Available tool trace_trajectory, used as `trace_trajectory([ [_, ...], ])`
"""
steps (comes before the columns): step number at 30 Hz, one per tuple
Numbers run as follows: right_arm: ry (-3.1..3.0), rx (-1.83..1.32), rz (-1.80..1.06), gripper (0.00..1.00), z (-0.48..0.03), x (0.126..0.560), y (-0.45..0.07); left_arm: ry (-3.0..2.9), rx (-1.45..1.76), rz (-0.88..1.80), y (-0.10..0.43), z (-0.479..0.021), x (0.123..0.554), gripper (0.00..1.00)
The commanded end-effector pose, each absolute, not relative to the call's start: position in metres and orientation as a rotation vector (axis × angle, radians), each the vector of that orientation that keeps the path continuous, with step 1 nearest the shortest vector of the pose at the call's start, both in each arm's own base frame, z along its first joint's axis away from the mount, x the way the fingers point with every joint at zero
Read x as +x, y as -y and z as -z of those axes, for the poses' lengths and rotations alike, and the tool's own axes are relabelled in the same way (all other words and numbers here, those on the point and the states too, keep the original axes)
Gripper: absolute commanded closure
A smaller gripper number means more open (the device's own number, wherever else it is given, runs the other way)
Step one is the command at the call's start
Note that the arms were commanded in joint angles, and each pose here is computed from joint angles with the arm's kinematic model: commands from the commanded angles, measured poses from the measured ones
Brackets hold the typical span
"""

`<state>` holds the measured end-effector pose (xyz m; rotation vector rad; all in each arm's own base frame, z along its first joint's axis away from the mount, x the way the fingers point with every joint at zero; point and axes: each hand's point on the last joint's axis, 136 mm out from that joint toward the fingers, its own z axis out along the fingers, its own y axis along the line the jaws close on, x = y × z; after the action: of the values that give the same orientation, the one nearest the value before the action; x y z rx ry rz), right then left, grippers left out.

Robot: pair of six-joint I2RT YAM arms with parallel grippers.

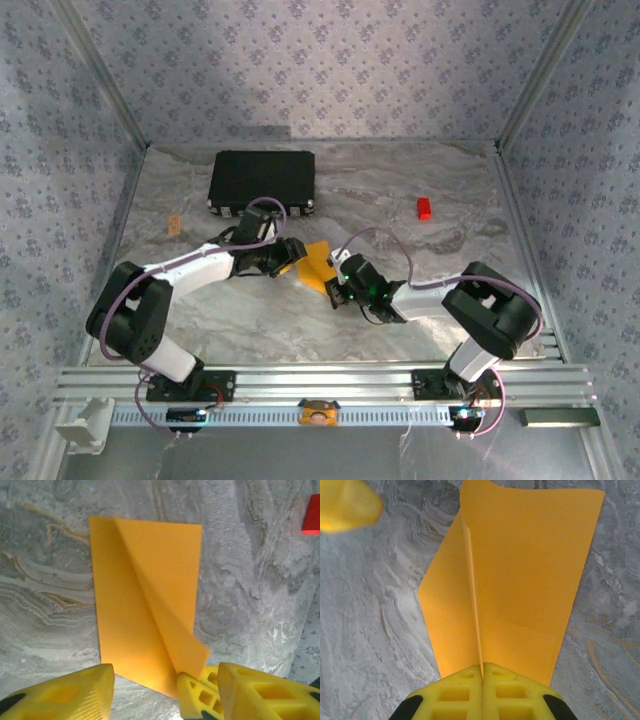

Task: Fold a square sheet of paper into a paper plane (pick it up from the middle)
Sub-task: Fourth fold the wing at the center of the table.

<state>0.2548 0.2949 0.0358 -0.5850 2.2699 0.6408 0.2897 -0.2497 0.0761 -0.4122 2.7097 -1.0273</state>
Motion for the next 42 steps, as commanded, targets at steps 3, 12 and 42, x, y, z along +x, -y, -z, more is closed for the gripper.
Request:
trace_trajectory([
  [3, -2.33, -0.439, -0.846, 1.0, -0.034, 0.253, -0.298, -2.733, -0.37, 1.075, 0.262, -0.072, 0.29, 0.55],
  [12, -2.38, -0.233, -1.058, 1.0, -0.028, 0.257, -0.291, -2.785, -0.298, 1.124, 0.285, -0.06, 0.295, 0.76],
  [42, -2.436, 0.02, -1.372, 1.0, -0.025, 0.267, -0.276, -2.957, -0.279, 0.91, 0.271, -0.007, 0.282, 0.85],
])
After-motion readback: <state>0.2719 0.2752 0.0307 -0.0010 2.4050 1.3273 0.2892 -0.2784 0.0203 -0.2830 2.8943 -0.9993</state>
